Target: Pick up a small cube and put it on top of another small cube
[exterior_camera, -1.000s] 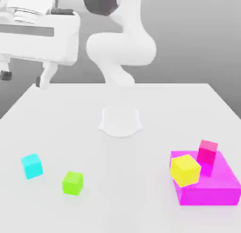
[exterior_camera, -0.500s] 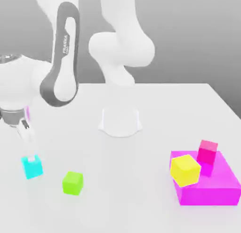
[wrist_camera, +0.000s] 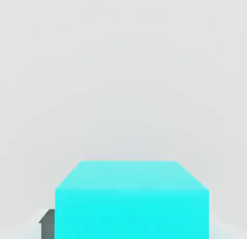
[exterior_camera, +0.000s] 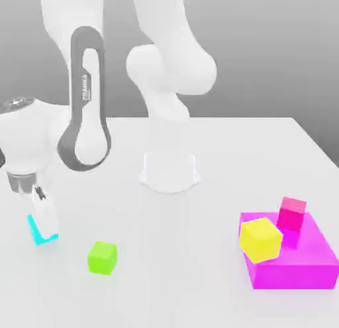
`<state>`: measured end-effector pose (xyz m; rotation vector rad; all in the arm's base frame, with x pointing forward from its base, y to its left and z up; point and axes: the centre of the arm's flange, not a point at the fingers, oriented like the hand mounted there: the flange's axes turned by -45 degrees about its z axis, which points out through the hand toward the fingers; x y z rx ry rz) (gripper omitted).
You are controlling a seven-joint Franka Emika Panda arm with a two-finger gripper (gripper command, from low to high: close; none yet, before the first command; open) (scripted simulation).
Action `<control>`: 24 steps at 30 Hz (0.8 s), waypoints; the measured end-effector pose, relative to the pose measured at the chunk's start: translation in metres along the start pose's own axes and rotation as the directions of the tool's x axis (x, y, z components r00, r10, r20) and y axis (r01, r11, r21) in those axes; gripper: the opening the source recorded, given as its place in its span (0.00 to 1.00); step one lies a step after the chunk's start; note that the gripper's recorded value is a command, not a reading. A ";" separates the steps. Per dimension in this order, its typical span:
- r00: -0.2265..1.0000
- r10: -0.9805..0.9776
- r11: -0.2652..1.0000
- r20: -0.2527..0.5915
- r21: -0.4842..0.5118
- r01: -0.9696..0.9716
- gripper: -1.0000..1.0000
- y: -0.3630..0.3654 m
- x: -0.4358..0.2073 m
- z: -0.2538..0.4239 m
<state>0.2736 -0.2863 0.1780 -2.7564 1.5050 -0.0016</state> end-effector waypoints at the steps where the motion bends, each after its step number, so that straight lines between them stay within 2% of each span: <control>1: 1.000 0.000 1.000 0.000 0.000 0.000 0.00 0.000 -0.001 -0.010; 13: 0.979 0.206 0.979 0.002 0.004 -0.206 0.00 -0.129 -0.074 -0.063; 20: 0.973 0.233 0.973 -0.003 -0.001 -0.233 0.00 -0.141 -0.082 -0.014; 21: 0.973 0.232 0.973 -0.002 -0.001 -0.232 1.00 -0.141 -0.083 -0.005; 24: 0.973 0.232 0.973 -0.002 -0.001 -0.232 1.00 -0.141 -0.083 -0.005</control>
